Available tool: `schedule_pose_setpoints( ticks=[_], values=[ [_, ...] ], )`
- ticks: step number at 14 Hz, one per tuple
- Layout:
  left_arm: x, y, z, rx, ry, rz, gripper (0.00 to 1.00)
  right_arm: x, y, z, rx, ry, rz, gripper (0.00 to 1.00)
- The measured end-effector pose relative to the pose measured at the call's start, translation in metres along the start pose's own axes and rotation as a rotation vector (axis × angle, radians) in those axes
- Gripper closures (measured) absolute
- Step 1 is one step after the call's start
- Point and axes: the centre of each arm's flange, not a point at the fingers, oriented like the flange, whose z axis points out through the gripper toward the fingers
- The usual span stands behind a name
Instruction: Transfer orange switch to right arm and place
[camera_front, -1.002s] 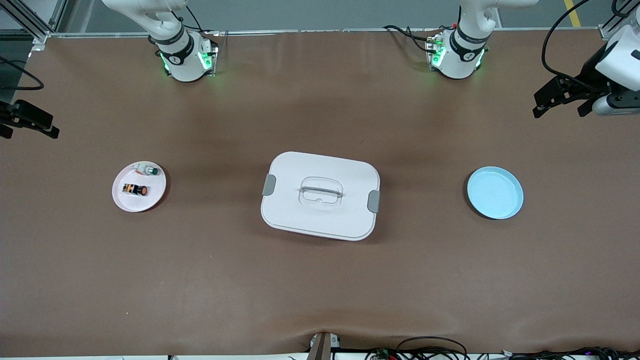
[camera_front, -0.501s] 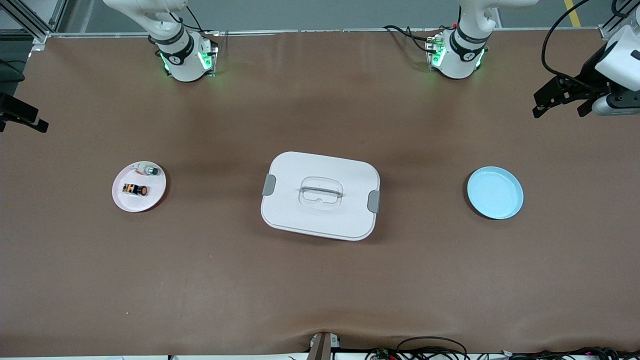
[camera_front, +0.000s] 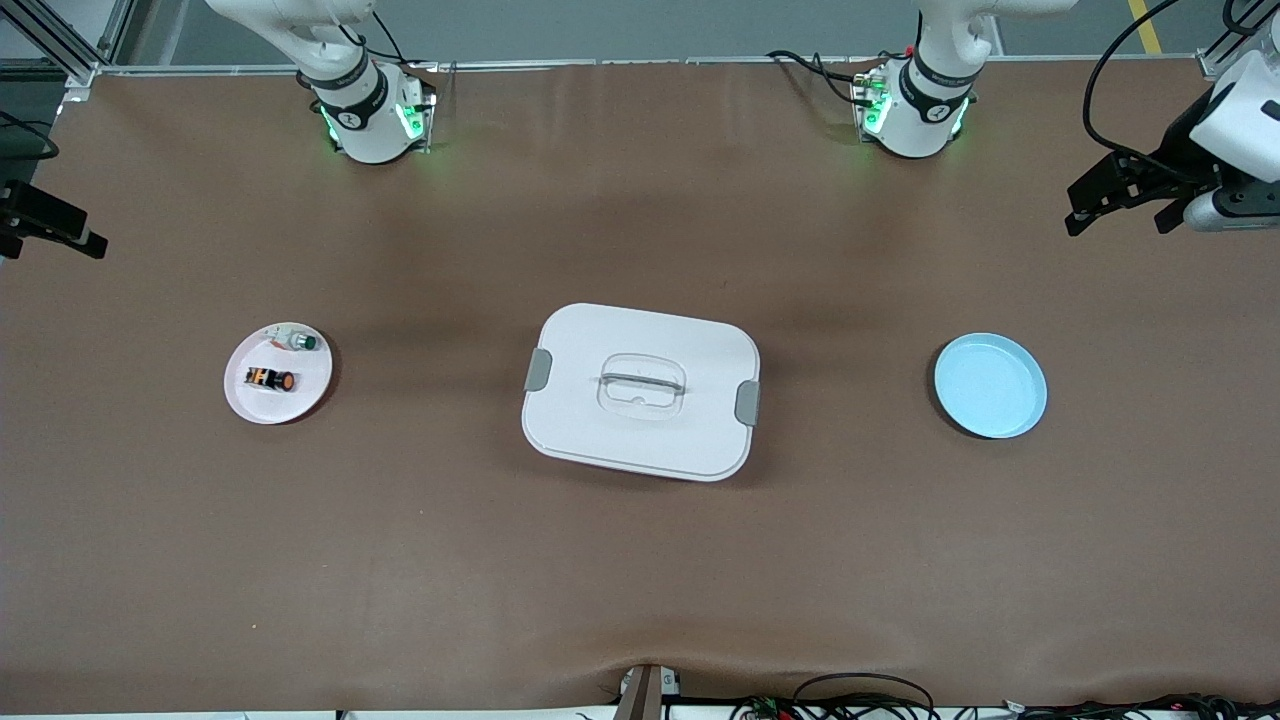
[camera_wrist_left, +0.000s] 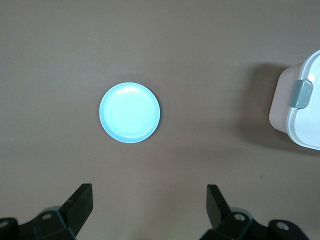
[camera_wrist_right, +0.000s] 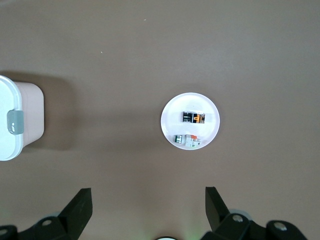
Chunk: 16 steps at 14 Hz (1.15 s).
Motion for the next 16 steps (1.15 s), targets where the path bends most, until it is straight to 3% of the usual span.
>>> schedule_pose_setpoints(
  ticks=[6,16],
  values=[
    [0.000,0.000,0.000,0.000,-0.001,0.000,0.00,0.002,-0.018,-0.007,-0.019,0.032,-0.028,0.00],
    [0.000,0.000,0.001,0.000,-0.002,0.000,0.00,0.001,0.000,-0.009,-0.050,0.034,0.002,0.00]
  ],
)
